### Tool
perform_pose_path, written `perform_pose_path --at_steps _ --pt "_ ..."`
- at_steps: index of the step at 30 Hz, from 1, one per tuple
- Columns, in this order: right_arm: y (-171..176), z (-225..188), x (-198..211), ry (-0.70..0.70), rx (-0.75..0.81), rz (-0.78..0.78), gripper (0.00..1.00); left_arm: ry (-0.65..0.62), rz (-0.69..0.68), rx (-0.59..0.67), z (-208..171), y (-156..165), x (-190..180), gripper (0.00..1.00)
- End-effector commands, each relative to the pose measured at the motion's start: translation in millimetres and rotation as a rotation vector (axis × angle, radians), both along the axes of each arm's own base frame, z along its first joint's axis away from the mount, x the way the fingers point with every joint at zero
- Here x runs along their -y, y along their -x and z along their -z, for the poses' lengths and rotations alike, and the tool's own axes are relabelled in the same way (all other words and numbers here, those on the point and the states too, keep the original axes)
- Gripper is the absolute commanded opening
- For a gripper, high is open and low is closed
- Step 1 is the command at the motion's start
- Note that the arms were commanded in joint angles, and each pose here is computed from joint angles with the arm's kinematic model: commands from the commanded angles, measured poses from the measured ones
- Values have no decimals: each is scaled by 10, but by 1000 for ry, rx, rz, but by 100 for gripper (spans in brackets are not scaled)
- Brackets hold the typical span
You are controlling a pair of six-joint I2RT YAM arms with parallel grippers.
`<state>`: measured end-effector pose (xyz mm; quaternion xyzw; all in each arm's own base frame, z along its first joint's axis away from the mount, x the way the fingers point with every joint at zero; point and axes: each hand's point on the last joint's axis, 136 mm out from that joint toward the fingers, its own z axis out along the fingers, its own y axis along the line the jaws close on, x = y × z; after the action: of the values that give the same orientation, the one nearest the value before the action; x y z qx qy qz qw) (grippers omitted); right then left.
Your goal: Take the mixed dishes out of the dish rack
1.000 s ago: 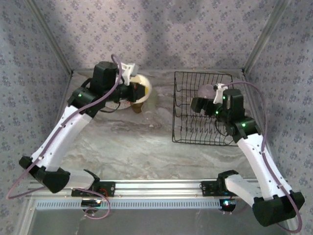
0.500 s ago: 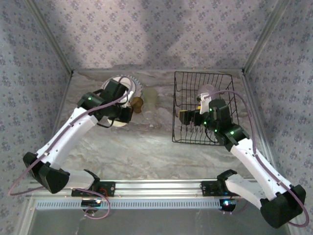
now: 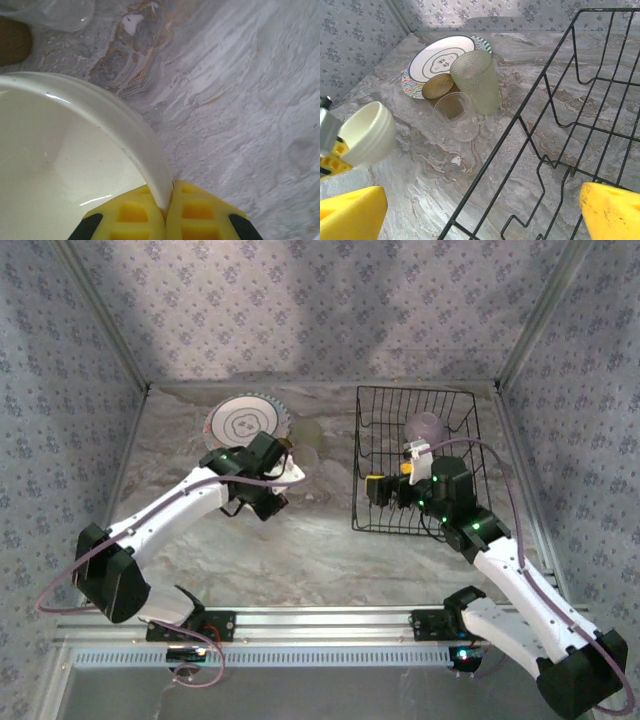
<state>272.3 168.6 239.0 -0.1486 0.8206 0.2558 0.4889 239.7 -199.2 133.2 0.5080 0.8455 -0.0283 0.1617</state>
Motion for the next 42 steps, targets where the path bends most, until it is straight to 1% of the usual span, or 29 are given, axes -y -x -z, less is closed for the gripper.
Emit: perform_pose_path --at_steps 1,3,7,10,11,15,25,31,42 --pt "41 -82 -33 -35 28 -24 100 -64 168 112 76 -134 -9 0" --pt "40 -65 -36 -42 25 -25 100 -90 225 126 166 -140 -20 0" --pt "36 -41 -56 -62 13 -37 100 -164 278 150 266 -237 -87 0" --pt "65 -60 -117 -87 20 -74 99 -167 292 168 314 -332 -105 0" --pt "57 -96 -135 -98 39 -82 100 -156 286 192 319 -418 -89 0" --pt "137 -165 -273 -156 62 -172 100 -162 289 198 390 -535 -99 0" --pt "180 -187 -305 -178 66 -198 100 -210 328 135 511 -638 -81 0" --pt "191 -181 -300 -177 65 -198 100 -217 326 118 550 -713 -57 0" --pt "176 -167 -294 -174 64 -191 100 -209 310 95 610 -727 -75 0"
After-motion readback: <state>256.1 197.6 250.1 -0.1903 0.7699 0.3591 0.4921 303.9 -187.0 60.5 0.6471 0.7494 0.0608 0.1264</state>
